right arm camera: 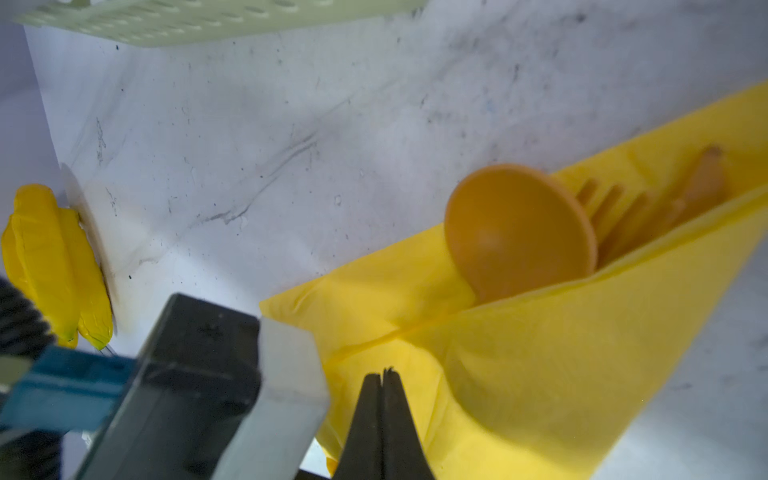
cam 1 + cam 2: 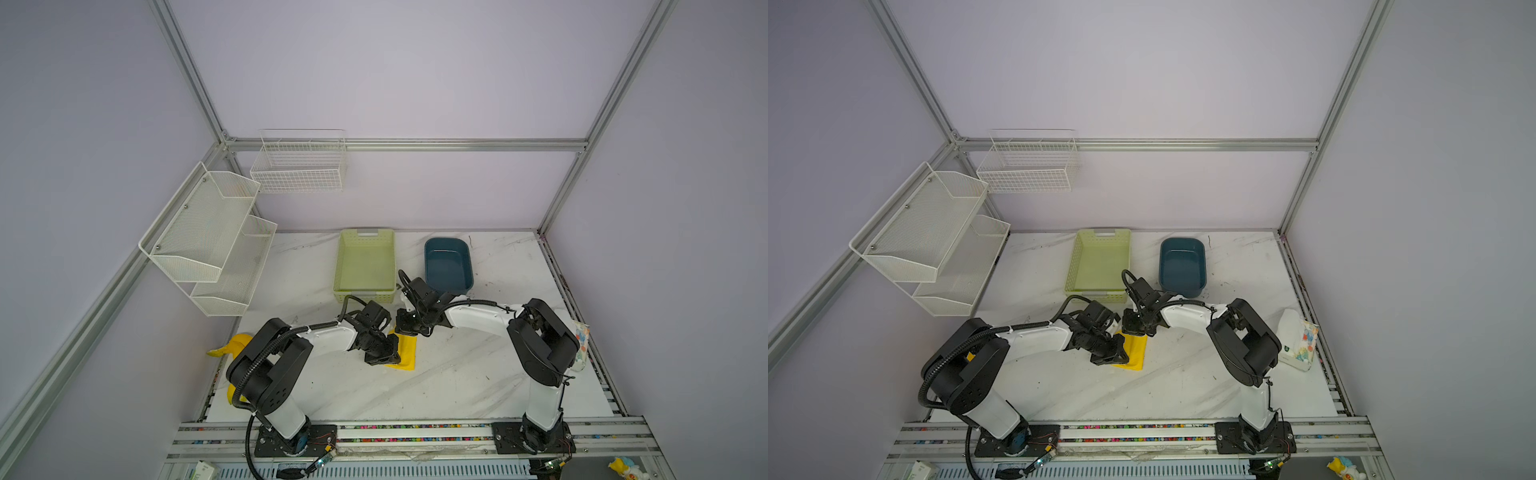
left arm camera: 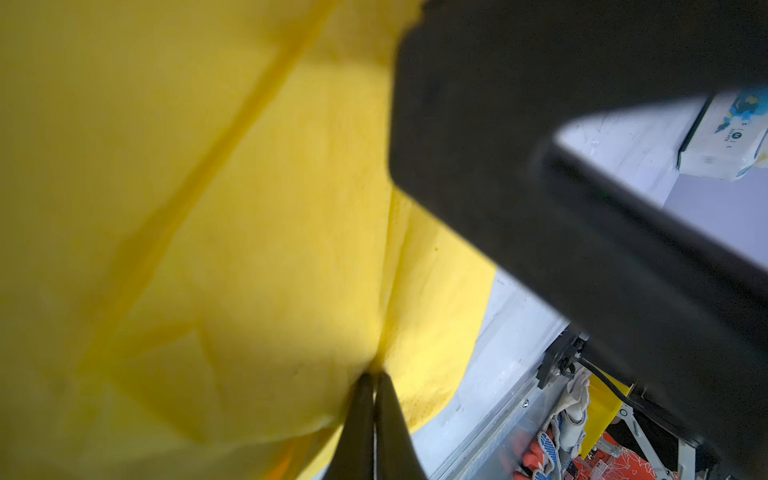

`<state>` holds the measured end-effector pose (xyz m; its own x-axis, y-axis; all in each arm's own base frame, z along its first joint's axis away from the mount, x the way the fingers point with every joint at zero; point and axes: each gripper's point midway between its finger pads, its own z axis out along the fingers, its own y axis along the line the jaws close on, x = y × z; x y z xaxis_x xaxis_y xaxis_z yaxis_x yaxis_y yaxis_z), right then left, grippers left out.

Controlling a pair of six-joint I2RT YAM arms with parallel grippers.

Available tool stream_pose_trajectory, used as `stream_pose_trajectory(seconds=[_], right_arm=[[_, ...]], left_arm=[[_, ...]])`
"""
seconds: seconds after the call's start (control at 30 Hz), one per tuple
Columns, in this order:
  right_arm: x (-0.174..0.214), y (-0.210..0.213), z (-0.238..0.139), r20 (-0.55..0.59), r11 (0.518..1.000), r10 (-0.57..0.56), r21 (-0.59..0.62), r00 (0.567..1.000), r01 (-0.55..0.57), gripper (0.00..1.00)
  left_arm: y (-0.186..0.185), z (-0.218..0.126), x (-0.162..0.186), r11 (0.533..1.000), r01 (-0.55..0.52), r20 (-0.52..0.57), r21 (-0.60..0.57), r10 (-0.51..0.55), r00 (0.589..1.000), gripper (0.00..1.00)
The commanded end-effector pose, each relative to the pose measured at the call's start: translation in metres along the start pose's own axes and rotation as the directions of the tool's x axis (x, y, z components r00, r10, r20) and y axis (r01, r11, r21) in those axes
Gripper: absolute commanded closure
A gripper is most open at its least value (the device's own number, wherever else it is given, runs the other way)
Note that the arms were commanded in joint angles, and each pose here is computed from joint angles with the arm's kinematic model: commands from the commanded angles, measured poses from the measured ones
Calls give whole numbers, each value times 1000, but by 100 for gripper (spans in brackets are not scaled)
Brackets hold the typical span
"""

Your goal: Place the utensils on the paper napkin and roll it up

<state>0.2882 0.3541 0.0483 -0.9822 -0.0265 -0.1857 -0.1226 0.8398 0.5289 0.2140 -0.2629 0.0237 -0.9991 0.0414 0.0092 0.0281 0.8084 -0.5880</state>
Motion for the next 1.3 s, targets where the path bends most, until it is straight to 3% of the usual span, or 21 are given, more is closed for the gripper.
stream_pose_trajectory(seconds=[0.0,0.27,0.43,0.63,0.83,1.27], right_arm=[[0,-15,11,-18,999,-2,46,1000,3,96],[3,-47,23,-23,986,-1,165,1000,5,96],[2,-39,19,-23,991,-11,130,1000,14,96],[-4,-2,-3,5,1000,-25,-15,1000,25,96],[0,5,-7,-20,998,-17,-55,1000,16,95],[10,-35,11,-38,995,-11,98,999,14,96]], left_arm=[[26,5,17,996,36,-33,-83,-39,999,93],[26,4,18,996,38,-29,-83,-40,999,94],[26,3,16,996,37,-23,-85,-40,999,94],[25,3,15,996,39,-19,-85,-41,999,93],[26,3,15,995,40,-16,-88,-42,999,93],[22,-2,12,996,38,7,-80,-38,999,93]])
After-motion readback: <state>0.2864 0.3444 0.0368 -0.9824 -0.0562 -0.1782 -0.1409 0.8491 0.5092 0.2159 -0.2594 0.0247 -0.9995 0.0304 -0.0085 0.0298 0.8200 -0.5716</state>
